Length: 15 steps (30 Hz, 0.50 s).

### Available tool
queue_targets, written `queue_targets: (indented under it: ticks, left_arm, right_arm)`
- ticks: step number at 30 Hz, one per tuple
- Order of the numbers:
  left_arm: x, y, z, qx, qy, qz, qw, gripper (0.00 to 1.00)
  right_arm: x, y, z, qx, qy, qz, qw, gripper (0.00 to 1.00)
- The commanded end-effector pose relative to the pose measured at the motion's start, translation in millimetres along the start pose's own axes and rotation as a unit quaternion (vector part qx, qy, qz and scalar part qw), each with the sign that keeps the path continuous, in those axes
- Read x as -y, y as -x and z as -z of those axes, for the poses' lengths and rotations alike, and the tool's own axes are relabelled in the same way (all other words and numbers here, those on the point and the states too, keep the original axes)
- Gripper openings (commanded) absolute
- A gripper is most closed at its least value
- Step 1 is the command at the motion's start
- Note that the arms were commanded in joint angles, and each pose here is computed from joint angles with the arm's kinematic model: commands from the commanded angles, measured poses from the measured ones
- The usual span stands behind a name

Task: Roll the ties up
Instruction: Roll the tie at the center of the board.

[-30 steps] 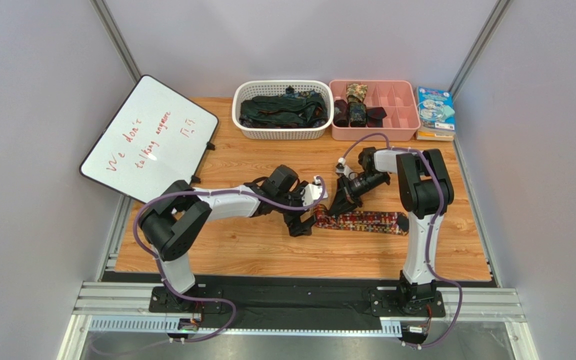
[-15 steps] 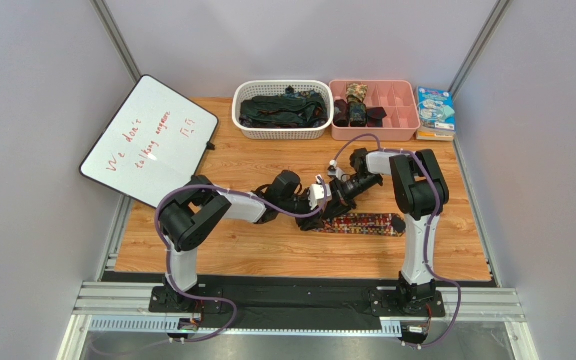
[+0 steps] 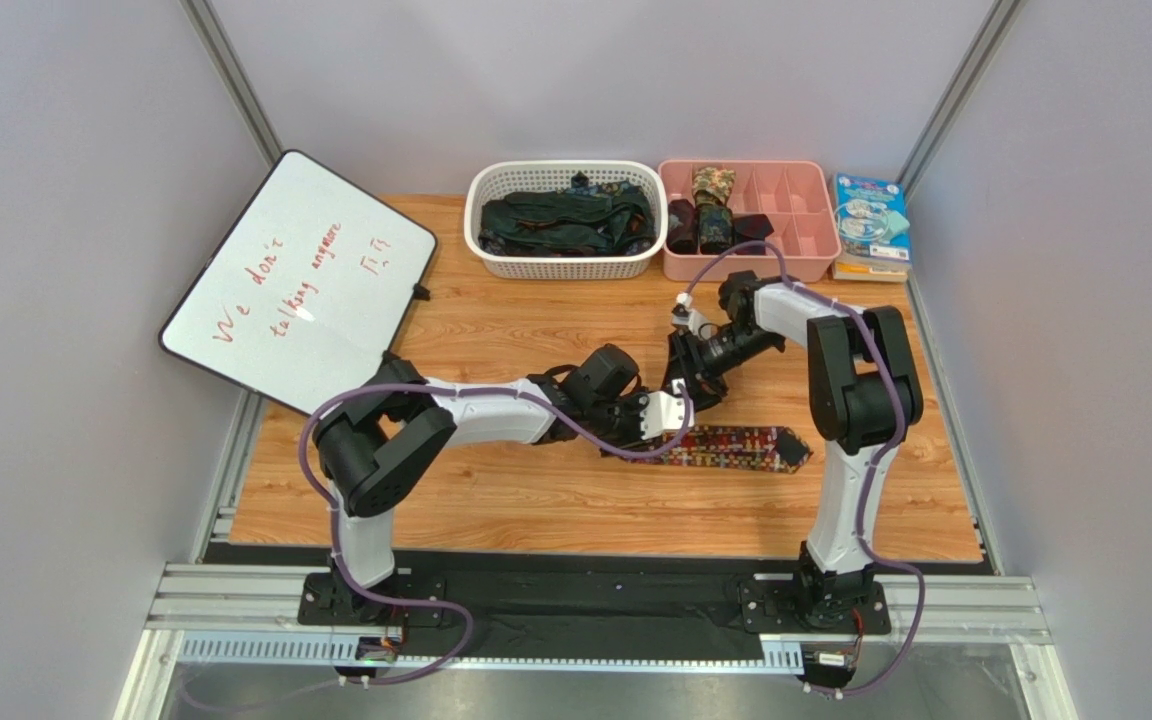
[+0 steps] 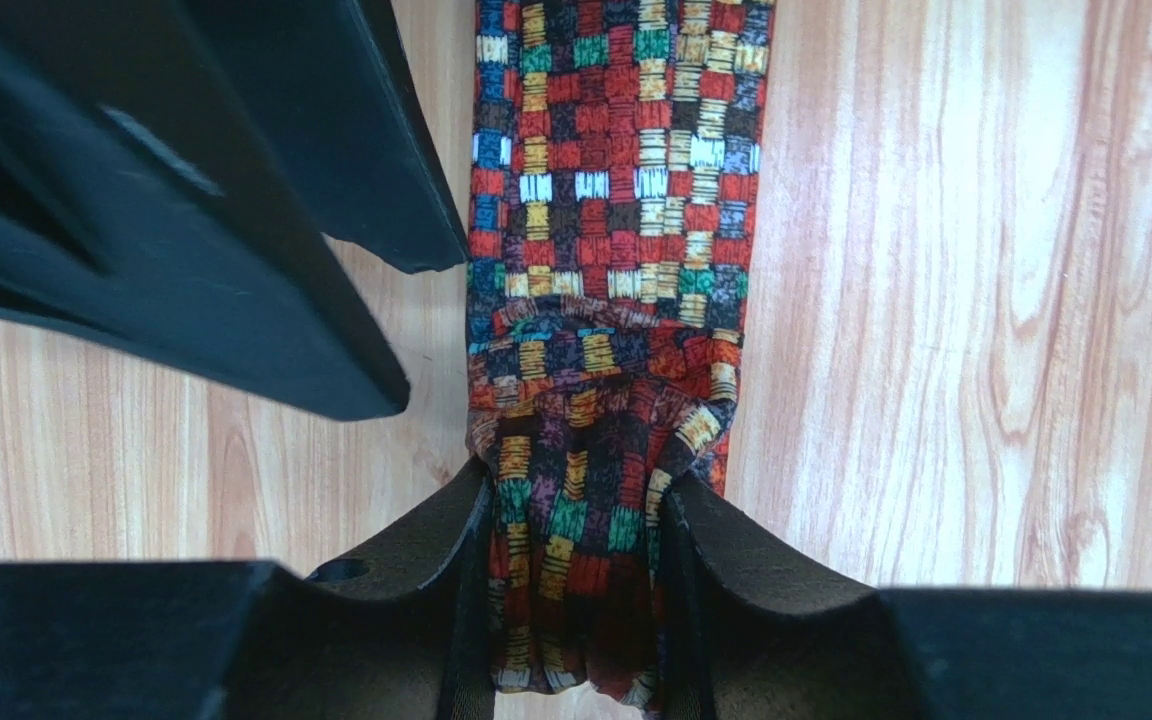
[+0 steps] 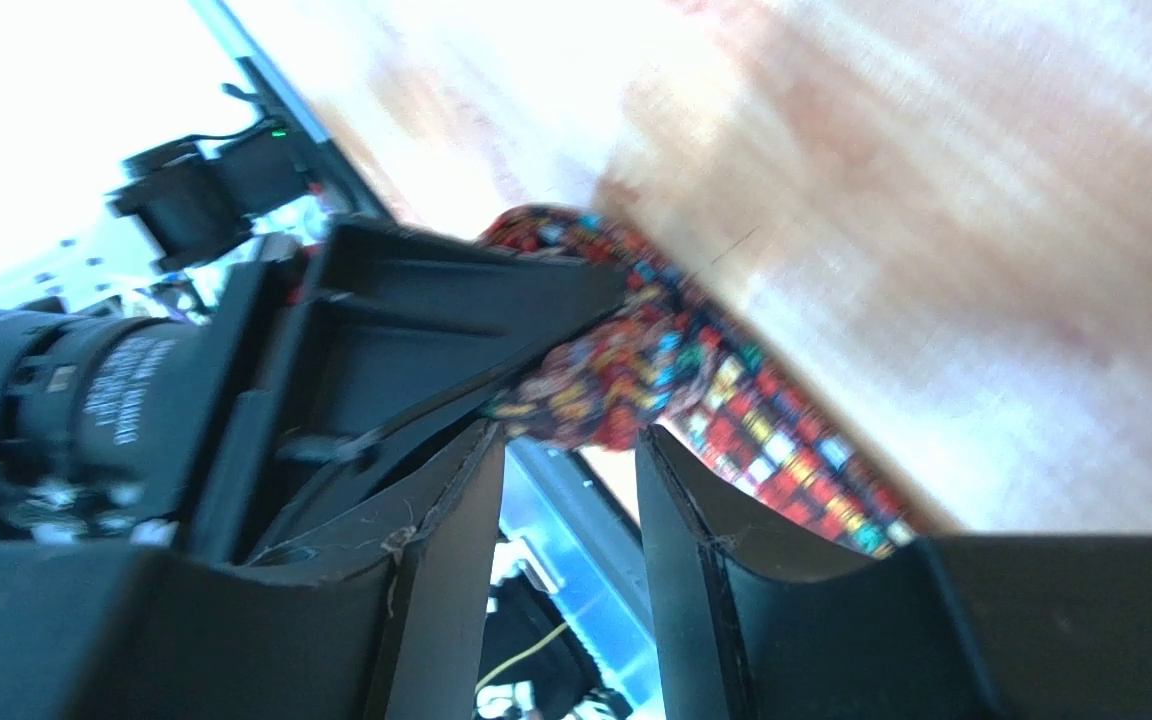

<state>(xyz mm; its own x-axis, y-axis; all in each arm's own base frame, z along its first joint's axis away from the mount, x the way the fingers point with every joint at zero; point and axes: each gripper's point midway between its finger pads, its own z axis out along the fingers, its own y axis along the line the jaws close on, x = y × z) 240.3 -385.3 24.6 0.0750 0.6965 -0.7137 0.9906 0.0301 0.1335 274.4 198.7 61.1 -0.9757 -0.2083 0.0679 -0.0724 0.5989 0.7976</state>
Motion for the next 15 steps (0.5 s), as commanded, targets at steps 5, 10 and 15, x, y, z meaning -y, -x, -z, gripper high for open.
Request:
queue_targets:
  ticks: [5, 10, 15]
  left_arm:
    - [11, -45, -8, -0.132, -0.021, 0.042, 0.99, 0.47]
    - [12, -41, -10, -0.128, -0.025, 0.051, 0.99, 0.47]
    - [14, -40, -11, -0.124, -0.028, 0.061, 0.99, 0.51]
  right_arm:
    - [-17, -17, -10, -0.016, 0.07, -0.03, 0.997, 0.47]
    - [-1, -16, -21, -0.007, 0.06, -0.017, 0.998, 0.47]
    - [24, -9, -32, 0.003, 0.005, -0.022, 1.0, 0.25]
